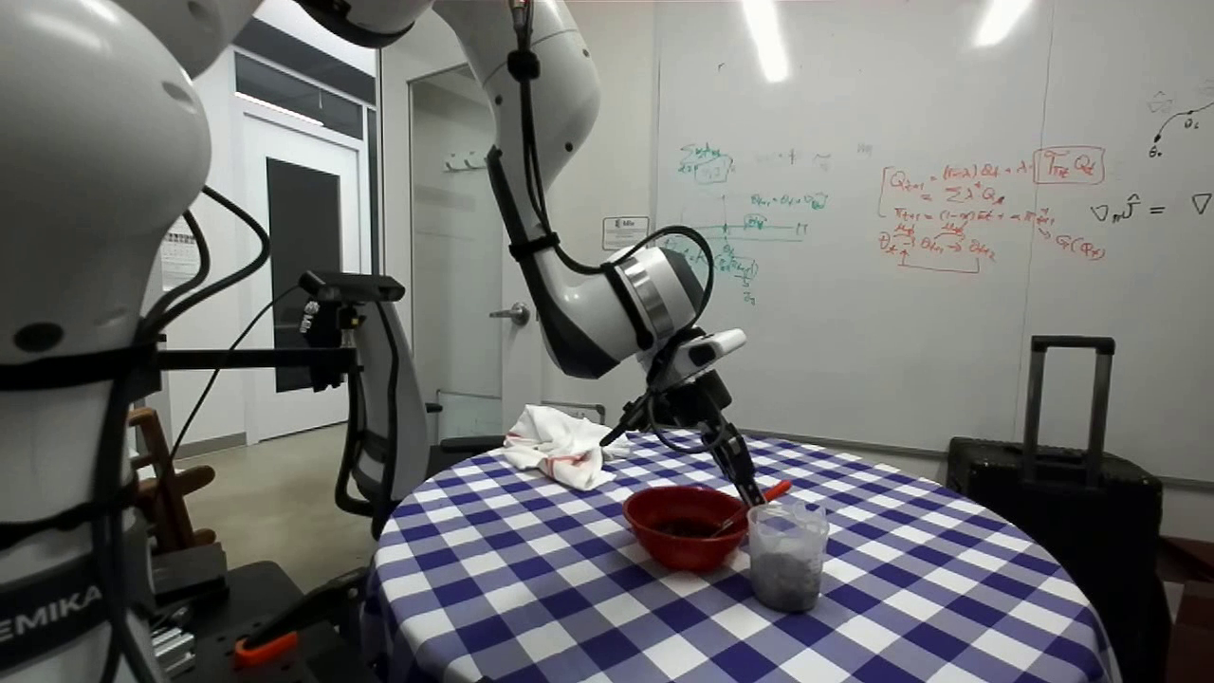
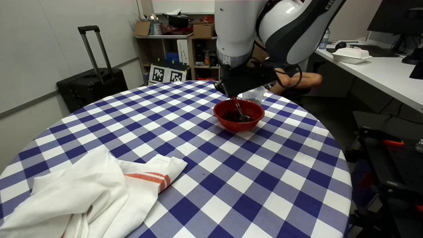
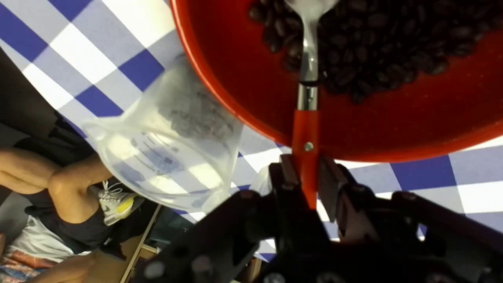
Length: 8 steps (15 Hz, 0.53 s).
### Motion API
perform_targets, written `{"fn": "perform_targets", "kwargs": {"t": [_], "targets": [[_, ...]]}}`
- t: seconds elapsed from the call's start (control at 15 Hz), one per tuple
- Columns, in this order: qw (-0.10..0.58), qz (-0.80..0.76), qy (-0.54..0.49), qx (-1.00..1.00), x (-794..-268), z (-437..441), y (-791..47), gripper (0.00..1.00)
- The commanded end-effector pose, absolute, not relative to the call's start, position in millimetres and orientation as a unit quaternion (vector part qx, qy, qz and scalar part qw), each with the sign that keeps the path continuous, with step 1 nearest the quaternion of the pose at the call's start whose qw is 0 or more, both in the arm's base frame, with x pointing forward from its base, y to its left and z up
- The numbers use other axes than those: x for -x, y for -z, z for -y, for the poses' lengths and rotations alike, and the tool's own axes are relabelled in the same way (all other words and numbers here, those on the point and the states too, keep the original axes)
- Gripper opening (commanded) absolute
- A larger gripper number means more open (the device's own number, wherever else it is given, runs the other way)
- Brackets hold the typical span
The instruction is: Transfer a spoonful of contents from the orange bowl into the transparent bowl
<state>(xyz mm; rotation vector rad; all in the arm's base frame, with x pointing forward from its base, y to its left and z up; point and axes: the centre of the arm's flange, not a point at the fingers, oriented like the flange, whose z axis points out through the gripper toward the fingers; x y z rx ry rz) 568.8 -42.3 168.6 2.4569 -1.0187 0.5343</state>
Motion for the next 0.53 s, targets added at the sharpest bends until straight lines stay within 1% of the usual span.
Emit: {"fn": "perform_targets", "kwargs": {"t": [0.0, 0.47], "targets": [[0.213, 0.366, -0.147, -0.894, -574.5, 40.9, -169.7, 0.05], [0.179, 0.371, -0.110, -0.905, -581.8, 36.8, -178.3, 0.05]]}}
